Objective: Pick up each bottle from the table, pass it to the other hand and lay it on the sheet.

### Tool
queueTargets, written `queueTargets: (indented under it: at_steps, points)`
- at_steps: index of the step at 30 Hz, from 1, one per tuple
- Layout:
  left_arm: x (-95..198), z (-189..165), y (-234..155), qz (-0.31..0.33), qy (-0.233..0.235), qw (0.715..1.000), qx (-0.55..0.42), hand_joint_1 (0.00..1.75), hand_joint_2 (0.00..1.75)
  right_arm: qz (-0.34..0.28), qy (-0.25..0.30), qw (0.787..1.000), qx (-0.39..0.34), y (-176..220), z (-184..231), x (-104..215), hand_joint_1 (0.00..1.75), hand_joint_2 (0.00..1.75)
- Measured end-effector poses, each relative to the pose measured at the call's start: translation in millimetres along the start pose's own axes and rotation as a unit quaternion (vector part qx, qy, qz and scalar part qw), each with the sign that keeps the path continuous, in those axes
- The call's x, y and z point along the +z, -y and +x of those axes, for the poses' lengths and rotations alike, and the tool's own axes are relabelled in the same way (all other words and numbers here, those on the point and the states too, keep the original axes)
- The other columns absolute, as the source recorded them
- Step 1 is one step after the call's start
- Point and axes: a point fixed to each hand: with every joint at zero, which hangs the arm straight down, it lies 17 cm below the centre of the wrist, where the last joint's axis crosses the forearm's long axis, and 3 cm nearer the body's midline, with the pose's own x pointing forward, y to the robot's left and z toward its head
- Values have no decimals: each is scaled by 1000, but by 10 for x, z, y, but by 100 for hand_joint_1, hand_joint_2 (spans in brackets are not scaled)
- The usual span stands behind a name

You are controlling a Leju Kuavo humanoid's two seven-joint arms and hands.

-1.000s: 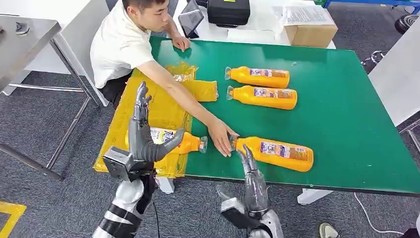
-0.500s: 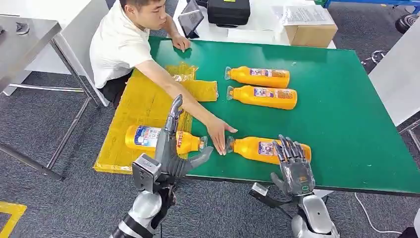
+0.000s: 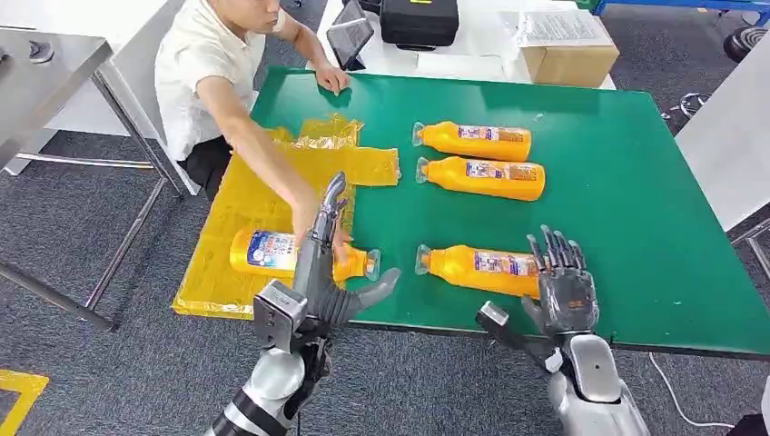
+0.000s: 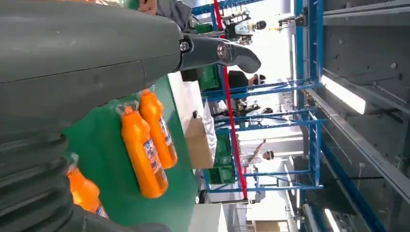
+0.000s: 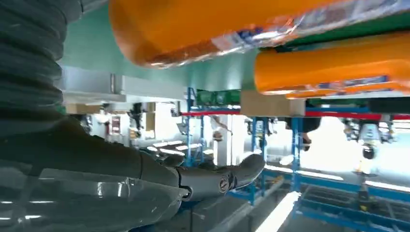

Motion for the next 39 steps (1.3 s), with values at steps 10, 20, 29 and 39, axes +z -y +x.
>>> queueTargets:
  at_steps: [10,20,29,39]
  points:
    - [-16,-9,57,-6,-2,1000,6,0,175,58,-33,998,-7,-394,-313,-100,0,175]
    - [-11,-100,52,-5,-22,1000,9,0,175,108,-48,993,-24,-650,-376,-64,0,175]
    - [-34,-97,103,-15,-22,1000,14,0,175,153,-26,985,-70,-856,-260,-2,175,175]
    - [-44,-88,172,-25,-22,999,20,0,175,163,-22,983,-86,-888,-314,-43,175,175]
